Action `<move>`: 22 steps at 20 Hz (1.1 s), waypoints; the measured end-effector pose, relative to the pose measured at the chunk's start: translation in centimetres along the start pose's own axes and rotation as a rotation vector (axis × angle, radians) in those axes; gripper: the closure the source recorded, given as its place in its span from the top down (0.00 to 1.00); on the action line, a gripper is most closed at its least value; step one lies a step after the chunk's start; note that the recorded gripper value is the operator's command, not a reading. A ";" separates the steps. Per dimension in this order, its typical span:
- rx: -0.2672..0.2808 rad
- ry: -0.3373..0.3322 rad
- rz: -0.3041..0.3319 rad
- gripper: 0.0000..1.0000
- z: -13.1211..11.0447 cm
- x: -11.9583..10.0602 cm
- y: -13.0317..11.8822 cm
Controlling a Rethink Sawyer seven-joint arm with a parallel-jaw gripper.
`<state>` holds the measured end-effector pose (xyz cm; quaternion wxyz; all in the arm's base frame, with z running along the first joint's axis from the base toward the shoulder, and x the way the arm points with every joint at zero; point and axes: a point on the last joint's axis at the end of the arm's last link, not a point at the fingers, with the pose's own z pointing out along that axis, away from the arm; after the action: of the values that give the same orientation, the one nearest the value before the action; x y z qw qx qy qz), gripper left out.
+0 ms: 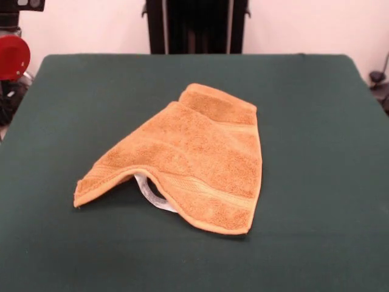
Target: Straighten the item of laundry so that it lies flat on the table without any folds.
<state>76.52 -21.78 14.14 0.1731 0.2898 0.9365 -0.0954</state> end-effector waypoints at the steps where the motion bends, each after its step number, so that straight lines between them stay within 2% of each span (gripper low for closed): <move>1: -0.007 0.002 0.000 1.00 0.0 -0.2 0.0; 5: -0.051 0.021 -0.018 1.00 0.1 -1.6 -1.3; 8: -0.075 0.031 -0.068 1.00 0.6 -2.5 -3.0; 9: -0.086 0.032 -0.104 1.00 0.8 -2.7 -3.5; 13: -0.095 0.035 -0.164 1.00 1.2 -2.5 -3.3; 18: -0.109 0.053 -0.201 1.00 1.7 -1.2 -0.3; 22: -0.134 0.090 -0.250 1.00 2.0 1.1 4.6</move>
<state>78.85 -17.98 11.51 0.1369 0.1626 0.9763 -0.0404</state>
